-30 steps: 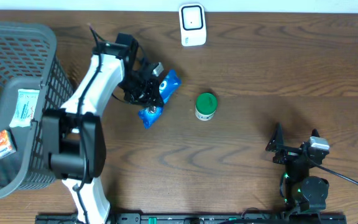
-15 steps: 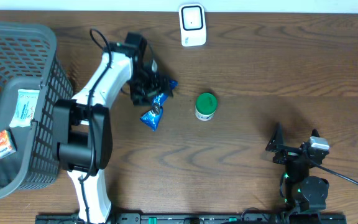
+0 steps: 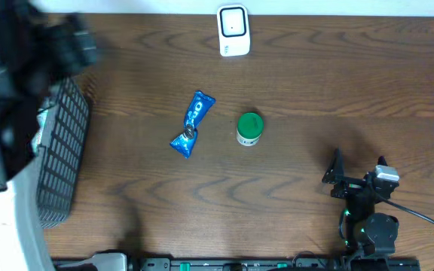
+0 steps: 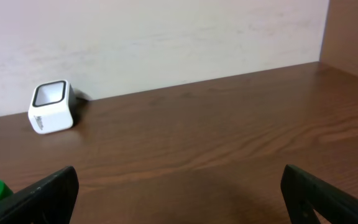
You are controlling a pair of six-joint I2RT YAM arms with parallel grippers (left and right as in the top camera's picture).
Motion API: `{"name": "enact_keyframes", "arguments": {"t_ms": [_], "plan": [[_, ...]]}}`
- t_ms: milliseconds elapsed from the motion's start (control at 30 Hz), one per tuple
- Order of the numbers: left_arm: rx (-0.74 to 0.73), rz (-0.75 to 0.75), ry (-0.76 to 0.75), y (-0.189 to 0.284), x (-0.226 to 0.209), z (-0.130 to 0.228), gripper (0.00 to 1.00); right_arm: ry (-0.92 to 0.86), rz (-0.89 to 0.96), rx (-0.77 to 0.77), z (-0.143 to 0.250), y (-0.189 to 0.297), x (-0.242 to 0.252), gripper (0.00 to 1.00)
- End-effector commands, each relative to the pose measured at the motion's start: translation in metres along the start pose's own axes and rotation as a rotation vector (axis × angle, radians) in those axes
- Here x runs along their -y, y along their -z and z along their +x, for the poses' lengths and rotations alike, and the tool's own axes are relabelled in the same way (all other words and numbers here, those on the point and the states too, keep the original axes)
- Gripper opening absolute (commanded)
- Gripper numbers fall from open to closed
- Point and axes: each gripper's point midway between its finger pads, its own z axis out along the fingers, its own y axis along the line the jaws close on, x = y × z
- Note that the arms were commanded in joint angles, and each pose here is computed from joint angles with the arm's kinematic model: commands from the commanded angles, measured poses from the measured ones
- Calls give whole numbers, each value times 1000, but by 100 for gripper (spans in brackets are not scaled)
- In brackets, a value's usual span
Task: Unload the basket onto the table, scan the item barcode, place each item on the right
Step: 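Pass the Oreo pack under the scanner and drop it on the table, then reach the left gripper into the basket and grasp the mint-green wipes pack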
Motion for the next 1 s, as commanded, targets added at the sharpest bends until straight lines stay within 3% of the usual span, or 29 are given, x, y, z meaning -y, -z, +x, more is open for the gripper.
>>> {"name": "enact_keyframes", "arguments": {"t_ms": [0,133,300,467,633,967], "plan": [[-113,-315,273,-44,-85,22,98,14,20,5,-1,0,4,99],[-179,-447,439,-66,-139,47,98,14,20,5,-1,0,4,99],[-269,-551,463,-97,-187,85,98,14,20,5,-1,0,4,99],[-366,-388,189,-159,-192,123,98,14,20,5,-1,0,4,99],[-445,-339,-58,-196,-203,156,98,14,20,5,-1,0,4,99],[-672,-233,-364,-252,-218,217,98,14,20,5,-1,0,4,99]]}}
